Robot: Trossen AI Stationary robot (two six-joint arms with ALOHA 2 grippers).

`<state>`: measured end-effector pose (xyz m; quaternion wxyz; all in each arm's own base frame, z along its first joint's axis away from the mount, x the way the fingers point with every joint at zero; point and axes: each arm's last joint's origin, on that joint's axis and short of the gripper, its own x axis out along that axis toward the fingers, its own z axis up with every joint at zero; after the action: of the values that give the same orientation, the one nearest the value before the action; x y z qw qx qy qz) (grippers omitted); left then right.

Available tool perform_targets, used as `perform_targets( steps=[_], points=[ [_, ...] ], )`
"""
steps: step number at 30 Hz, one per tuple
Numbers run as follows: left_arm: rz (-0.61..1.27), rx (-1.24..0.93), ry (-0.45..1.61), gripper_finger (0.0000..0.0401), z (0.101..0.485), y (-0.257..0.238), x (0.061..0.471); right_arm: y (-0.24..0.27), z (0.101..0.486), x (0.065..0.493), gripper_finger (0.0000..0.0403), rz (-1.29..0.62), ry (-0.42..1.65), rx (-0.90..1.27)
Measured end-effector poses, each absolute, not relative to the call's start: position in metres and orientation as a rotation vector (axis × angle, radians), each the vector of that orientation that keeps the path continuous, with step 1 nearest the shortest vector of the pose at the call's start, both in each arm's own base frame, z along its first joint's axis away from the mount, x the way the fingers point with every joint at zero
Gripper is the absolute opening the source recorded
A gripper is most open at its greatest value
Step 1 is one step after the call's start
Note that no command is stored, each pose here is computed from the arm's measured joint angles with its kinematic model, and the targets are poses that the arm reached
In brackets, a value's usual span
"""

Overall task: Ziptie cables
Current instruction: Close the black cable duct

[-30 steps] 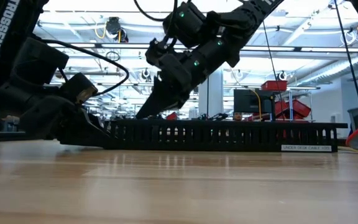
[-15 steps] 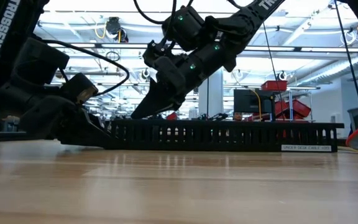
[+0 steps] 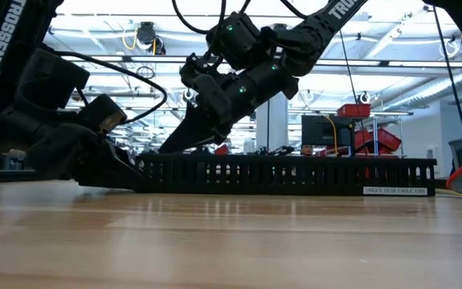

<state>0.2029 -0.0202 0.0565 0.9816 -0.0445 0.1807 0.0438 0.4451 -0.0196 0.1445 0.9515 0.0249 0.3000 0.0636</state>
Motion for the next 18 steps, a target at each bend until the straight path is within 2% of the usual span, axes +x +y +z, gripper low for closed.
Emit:
perform_targets(
  steps=[18],
  points=[
    [0.088, -0.089, 0.363, 0.0255, 0.0566, -0.0202, 0.203, -0.0204, 0.1469, 0.4448, 0.0, 0.137, 0.6, 0.025]
  ],
)
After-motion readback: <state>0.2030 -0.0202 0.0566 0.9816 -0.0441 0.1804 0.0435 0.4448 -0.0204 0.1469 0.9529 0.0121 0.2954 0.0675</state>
